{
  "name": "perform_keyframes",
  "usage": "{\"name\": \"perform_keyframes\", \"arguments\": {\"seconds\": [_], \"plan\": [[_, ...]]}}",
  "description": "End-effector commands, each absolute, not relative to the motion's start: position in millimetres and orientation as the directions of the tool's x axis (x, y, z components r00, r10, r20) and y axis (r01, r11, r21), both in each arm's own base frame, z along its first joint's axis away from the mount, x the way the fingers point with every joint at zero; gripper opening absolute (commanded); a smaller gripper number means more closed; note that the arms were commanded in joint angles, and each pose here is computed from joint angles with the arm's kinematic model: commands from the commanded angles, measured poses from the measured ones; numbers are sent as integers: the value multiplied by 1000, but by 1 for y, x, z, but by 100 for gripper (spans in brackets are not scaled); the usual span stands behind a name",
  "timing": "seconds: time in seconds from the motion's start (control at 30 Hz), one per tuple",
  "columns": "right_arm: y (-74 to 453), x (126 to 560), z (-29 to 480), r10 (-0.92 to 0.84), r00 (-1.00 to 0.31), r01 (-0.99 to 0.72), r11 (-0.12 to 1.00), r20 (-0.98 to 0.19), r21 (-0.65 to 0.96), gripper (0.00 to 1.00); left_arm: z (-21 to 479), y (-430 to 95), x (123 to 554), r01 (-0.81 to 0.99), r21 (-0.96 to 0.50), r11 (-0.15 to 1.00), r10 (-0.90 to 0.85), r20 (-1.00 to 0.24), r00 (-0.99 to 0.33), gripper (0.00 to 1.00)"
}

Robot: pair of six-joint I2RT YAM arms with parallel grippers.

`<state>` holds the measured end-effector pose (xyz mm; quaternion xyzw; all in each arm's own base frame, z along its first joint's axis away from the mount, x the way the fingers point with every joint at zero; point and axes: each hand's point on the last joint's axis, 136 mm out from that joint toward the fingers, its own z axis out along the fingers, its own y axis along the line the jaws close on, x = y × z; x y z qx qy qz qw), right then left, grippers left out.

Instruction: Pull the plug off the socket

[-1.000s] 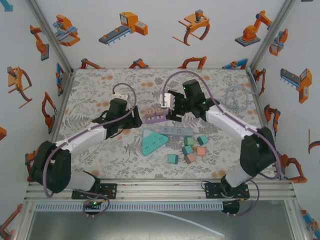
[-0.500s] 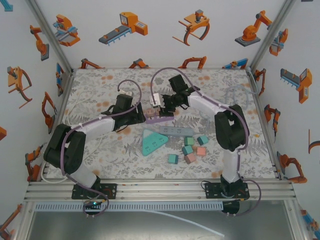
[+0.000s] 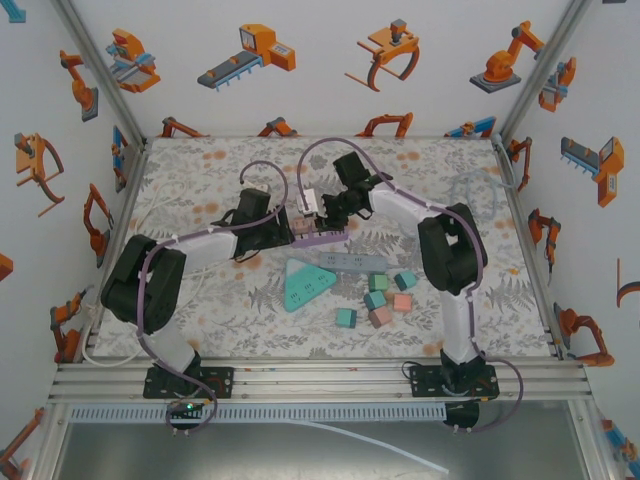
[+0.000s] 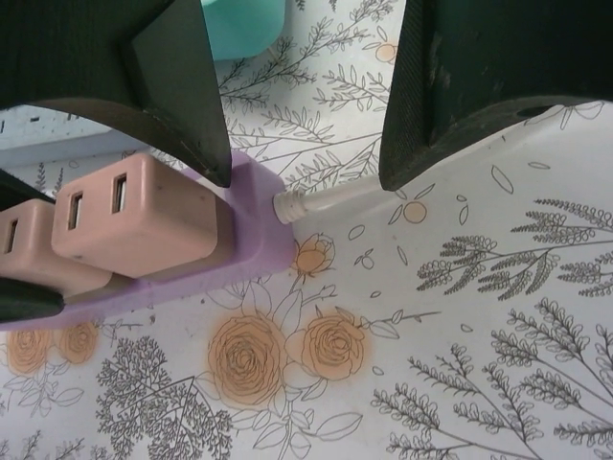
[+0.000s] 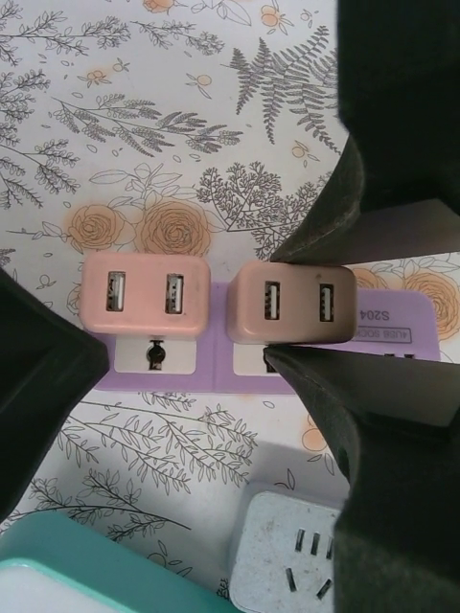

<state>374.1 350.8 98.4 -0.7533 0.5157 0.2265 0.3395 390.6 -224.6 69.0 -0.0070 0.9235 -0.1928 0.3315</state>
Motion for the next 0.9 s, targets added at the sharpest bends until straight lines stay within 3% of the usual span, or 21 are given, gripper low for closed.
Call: {"name": "perform_keyframes", "arguments": {"seconds": [0.0,0.57,0.87], "plan": [[354,371,104,-592,359,-933,-254,-722,-256,37,69,-232,400,113,-378,919,-150,-601,-785,60],[360,371,143,-554,302,-952,-215,-776,-217,14,43,-219,381,102,-309,946,-91,-552,-829,56],[357,371,158,-544,307,-951,-196,-781,-238,11,53,-221,380,117,-314,942,-88,-568,-818,56]]}}
